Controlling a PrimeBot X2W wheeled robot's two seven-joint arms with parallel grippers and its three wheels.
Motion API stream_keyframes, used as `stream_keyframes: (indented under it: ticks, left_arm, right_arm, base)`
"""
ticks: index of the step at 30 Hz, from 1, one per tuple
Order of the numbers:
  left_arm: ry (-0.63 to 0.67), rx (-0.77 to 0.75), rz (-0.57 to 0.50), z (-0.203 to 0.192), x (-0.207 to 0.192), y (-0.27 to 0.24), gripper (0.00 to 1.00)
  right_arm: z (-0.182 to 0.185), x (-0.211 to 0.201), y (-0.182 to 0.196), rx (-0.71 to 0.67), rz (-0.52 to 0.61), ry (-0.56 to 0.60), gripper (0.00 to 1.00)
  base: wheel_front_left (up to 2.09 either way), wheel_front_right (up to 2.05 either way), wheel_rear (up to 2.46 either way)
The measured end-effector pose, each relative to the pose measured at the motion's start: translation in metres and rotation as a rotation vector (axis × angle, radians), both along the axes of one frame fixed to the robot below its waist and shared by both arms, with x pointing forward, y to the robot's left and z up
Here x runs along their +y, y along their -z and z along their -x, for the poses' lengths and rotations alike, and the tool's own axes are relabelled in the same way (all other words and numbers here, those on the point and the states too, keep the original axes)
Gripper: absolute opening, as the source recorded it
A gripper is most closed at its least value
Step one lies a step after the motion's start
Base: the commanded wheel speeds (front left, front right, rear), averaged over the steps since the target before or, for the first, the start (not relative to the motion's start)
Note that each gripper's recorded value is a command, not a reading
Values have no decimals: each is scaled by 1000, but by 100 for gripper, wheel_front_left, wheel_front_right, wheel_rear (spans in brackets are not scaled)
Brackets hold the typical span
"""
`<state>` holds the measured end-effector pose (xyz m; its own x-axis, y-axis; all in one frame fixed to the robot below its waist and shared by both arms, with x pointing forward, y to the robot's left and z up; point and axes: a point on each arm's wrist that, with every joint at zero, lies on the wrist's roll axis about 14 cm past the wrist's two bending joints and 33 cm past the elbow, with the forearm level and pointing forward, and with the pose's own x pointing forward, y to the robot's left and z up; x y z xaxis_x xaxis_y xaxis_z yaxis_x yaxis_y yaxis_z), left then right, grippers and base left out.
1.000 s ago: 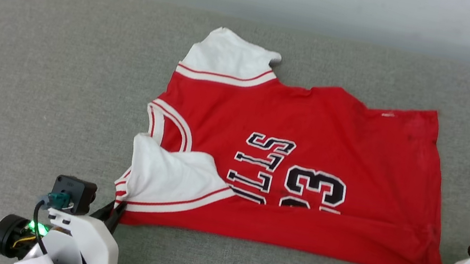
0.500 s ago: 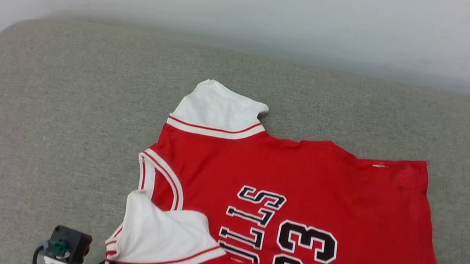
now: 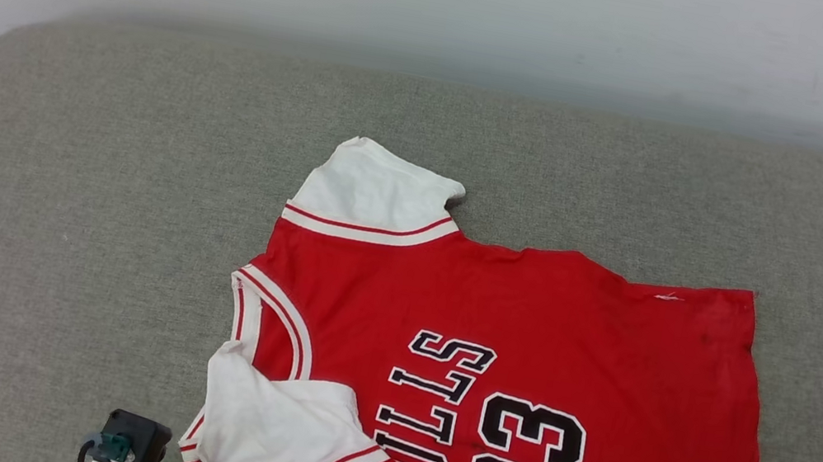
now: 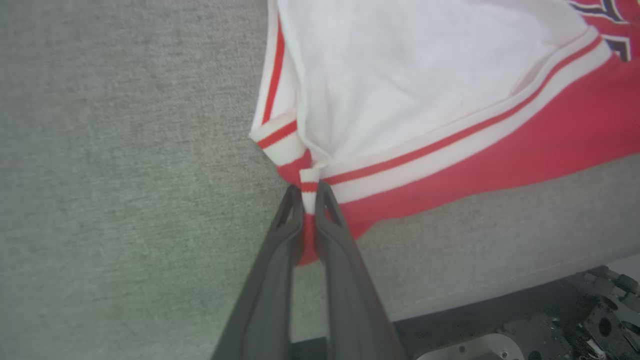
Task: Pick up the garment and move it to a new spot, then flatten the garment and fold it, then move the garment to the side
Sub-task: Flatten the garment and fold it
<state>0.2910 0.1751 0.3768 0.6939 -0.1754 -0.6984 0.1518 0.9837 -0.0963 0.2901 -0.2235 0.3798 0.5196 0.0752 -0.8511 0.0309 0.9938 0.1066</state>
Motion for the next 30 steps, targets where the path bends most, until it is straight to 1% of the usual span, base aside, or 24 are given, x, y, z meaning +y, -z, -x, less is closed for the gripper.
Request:
stream_keyframes:
  ticks: [3,8,9,10,14,17,19,21,22,23,26,29,30]
  left_arm:
    - [4,13,18,-1,-4,4,0]
    - [8,41,15,2,-4,11,0]
    - [5,42,15,2,-4,11,58]
    - [2,38,14,2,-3,11,100]
    - [-10,-39,13,-9,-2,-1,100]
    - [-18,-155,12,-24,0,-22,100]
    - [-33,-259,31,-38,-1,-43,100]
    - [-34,-365,49,-48,-6,-65,100]
    - [-31,-415,60,-52,-8,-76,100]
    - [-30,-470,72,-56,-10,-87,100]
    - [-30,-636,92,-66,-14,-120,100]
    - [-14,-760,120,-69,-23,-140,100]
    - [12,-793,126,-69,-28,-146,100]
  right_arm:
    - [-3,3,5,7,-4,-6,0]
    - [-3,3,12,23,0,-14,0]
    - [-3,3,12,20,1,-16,69]
    - [-4,2,12,10,3,-13,100]
    - [-16,0,1,-63,10,-10,100]
    - [-30,-3,-17,-165,23,-6,100]
    - [-43,-6,-38,-271,39,-1,100]
    - [-57,-4,-64,-402,30,3,100]
    - [-62,0,-75,-456,30,-12,100]
    - [-65,3,-85,-506,33,-32,100]
    - [-72,8,-112,-659,21,-45,100]
    - [-75,13,-130,-785,16,-58,100]
    - [-76,15,-135,-827,9,-56,100]
  base:
    - [0,0,0]
    - [0,0,0]
    - [0,0,0]
    - [0,0,0]
    - [0,0,0]
    - [0,0,0]
    - [0,0,0]
    - [0,0,0]
    - [0,0,0]
    - [0,0,0]
    - [0,0,0]
    - [0,0,0]
    - [0,0,0]
